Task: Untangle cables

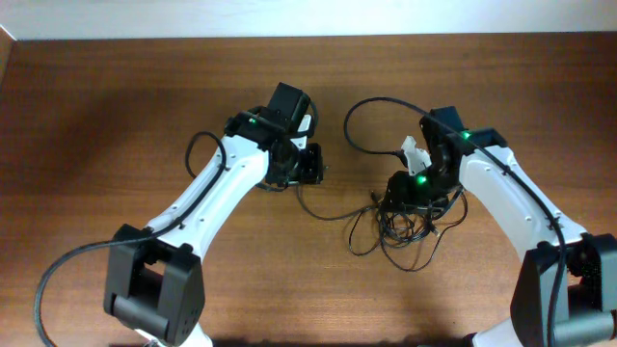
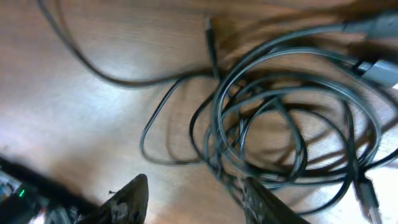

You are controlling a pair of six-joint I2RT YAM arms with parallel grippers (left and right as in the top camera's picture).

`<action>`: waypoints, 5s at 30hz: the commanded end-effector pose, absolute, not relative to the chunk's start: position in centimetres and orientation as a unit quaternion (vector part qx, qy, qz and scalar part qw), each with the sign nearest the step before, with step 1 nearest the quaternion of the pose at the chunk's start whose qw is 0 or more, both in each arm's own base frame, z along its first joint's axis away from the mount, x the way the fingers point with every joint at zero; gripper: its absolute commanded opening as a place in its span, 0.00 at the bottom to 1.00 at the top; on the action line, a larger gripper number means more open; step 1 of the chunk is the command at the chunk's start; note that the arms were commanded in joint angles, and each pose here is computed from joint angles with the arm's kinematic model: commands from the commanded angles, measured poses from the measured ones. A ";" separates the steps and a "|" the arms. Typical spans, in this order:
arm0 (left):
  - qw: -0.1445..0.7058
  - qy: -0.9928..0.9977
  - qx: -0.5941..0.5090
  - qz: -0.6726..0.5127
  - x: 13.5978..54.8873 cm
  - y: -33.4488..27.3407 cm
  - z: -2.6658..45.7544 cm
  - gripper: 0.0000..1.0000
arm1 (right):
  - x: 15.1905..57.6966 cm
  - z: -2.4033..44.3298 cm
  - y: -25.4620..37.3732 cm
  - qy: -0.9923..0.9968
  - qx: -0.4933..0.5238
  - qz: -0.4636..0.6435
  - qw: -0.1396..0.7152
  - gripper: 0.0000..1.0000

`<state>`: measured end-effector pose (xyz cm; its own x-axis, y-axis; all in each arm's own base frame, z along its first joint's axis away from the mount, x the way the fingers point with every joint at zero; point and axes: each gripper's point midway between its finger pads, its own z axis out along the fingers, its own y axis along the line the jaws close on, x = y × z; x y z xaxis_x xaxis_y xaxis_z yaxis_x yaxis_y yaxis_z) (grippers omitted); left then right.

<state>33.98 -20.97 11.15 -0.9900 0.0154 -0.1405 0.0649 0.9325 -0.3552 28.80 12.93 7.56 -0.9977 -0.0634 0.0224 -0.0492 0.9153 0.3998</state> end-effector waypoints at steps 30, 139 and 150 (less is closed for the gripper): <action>0.065 0.990 0.021 -0.124 34.7 -19.2 8.6 0.45 | 26.5 0.6 14.4 -0.989 0.102 -0.108 -0.025 0.41; 0.319 0.693 0.426 -0.487 28.3 -26.5 36.5 0.00 | 31.3 20.7 14.7 -0.870 -0.205 -0.447 0.045 0.75; 0.307 0.679 0.446 -0.496 26.9 -28.0 36.5 0.00 | 31.5 19.7 15.8 -0.877 -0.245 -0.409 0.055 0.80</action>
